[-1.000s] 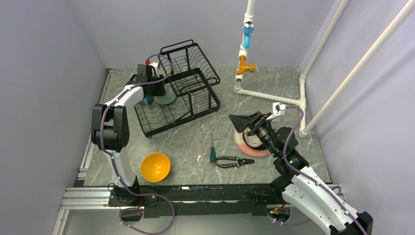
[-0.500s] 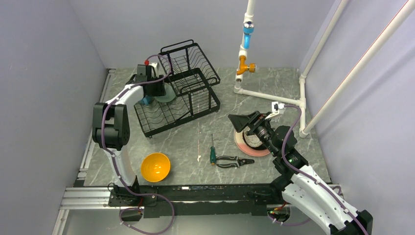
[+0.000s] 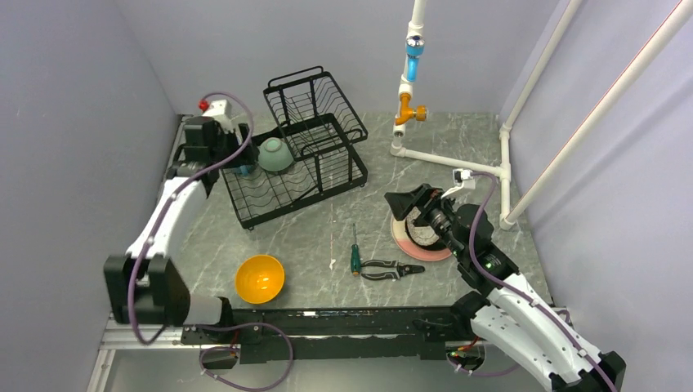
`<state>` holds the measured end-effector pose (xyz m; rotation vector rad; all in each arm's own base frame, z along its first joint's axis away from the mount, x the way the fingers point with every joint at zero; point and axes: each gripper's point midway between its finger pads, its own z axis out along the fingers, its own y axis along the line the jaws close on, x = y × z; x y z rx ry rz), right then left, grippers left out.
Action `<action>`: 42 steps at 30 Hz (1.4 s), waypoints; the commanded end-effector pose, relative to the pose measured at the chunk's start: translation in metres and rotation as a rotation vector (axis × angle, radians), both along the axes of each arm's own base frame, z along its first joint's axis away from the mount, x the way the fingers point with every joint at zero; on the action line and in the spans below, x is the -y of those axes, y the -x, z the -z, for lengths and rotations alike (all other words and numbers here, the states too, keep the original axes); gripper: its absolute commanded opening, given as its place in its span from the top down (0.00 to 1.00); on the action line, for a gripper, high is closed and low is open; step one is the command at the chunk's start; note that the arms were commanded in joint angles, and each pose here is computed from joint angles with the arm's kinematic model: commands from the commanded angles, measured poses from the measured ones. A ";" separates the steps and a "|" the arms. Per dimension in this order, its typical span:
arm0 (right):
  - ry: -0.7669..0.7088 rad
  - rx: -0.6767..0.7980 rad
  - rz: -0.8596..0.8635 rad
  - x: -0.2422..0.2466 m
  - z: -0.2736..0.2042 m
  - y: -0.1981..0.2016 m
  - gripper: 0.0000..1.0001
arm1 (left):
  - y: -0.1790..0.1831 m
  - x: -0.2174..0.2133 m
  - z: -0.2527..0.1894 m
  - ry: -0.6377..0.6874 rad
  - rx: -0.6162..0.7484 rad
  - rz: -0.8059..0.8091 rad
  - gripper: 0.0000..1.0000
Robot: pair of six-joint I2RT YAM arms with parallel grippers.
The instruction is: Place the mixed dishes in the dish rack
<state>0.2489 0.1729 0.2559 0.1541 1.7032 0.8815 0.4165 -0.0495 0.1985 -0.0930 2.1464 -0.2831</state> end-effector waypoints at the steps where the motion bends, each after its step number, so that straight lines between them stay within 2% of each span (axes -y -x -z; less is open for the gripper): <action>1: 0.095 -0.052 0.048 0.010 0.007 -0.006 0.00 | 0.019 -0.006 -0.078 -0.026 0.235 -0.003 0.12; 3: 0.118 -0.084 0.018 0.004 0.019 -0.007 0.00 | 0.030 -0.018 -0.092 -0.047 0.281 -0.062 0.07; 9: 0.127 -0.200 -0.213 -0.051 0.057 0.005 0.05 | 0.065 -0.037 -0.118 -0.040 0.435 -0.188 0.01; 12: 0.142 -0.213 -0.261 -0.090 0.066 0.016 0.05 | 0.076 -0.028 -0.138 0.017 0.501 -0.154 0.01; 14: 0.148 -0.233 -0.321 -0.123 0.071 0.027 0.05 | 0.079 -0.025 -0.137 0.038 0.512 -0.145 0.01; 16: 0.152 -0.256 -0.358 -0.153 0.079 0.034 0.06 | 0.077 -0.023 -0.136 0.051 0.500 -0.141 0.01; 20: 0.185 -0.345 -0.430 -0.213 0.105 0.048 0.16 | 0.077 0.000 -0.138 0.052 0.483 0.006 0.01; 25: 0.239 -0.313 -0.497 -0.269 0.112 0.074 0.17 | 0.080 0.005 -0.135 0.051 0.474 0.041 0.01; 33: 0.514 -0.265 -0.345 -0.276 0.134 0.069 0.19 | 0.079 0.021 -0.134 0.085 0.476 0.128 0.02; 42: 0.705 -0.185 -0.353 -0.303 0.148 0.086 0.31 | 0.079 0.017 -0.133 0.076 0.473 0.109 0.03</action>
